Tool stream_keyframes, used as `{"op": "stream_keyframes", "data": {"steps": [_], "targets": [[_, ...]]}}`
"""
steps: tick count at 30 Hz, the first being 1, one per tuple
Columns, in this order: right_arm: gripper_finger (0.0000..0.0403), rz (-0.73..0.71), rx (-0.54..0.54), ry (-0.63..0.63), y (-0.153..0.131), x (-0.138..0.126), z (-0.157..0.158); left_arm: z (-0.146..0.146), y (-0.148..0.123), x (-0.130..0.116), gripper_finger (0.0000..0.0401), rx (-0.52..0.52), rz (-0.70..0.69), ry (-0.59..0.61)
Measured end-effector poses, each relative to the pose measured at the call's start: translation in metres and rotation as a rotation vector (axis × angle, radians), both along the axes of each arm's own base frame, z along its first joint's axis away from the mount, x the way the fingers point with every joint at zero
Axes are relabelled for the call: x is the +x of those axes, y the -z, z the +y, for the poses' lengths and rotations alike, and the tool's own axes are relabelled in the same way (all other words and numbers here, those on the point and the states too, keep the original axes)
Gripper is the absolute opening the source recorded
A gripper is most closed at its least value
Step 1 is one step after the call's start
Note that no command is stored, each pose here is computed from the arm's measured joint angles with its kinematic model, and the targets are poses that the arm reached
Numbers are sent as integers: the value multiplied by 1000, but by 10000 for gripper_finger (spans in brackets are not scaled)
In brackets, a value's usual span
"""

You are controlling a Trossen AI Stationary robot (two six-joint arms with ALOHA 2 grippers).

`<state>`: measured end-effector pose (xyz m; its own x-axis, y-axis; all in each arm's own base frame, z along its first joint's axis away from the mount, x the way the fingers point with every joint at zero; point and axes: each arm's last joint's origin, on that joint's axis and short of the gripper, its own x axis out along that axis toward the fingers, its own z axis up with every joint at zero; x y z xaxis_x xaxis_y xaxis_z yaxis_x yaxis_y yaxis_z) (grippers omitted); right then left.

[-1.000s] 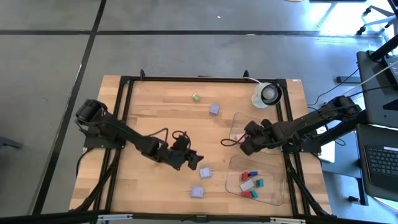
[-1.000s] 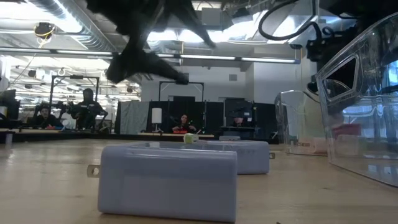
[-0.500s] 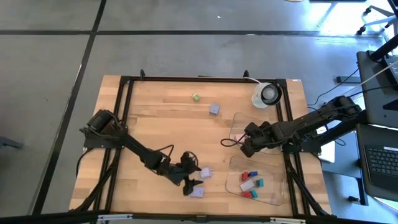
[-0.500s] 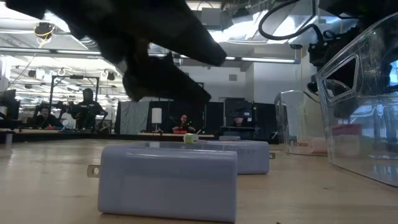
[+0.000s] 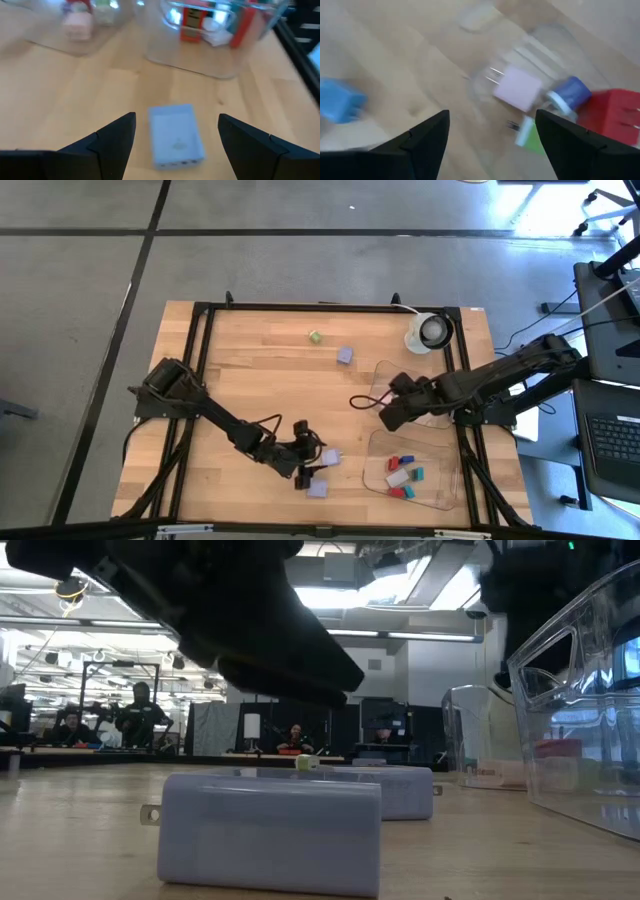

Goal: Pick & Place Office items
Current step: Put the middle blue charger adapter into the top transparent bin

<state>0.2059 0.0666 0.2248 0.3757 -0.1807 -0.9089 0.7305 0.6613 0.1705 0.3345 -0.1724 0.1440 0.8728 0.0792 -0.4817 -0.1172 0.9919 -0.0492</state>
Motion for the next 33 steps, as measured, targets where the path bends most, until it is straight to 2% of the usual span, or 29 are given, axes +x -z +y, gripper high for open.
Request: {"op": "stream_keyframes", "data": {"steps": [2, 8, 14, 27, 33], "targets": [[297, -36, 1, -5, -10, 4, 1, -1, 3, 1, 278, -14, 4, 23], [297, -164, -90, 13, -41, 15, 1, 2, 14, 4, 278, 57, 29, 24], [297, -227, -138, 17, -59, 20, 0, 11, 25, 10, 278, 47, 63, 31], [297, -216, -182, -20, -62, 22, -5, 15, 36, 17, 278, -10, 48, 45], [297, -205, -198, -54, -62, 22, -4, 17, 37, 19, 278, -90, 83, 107]]}}
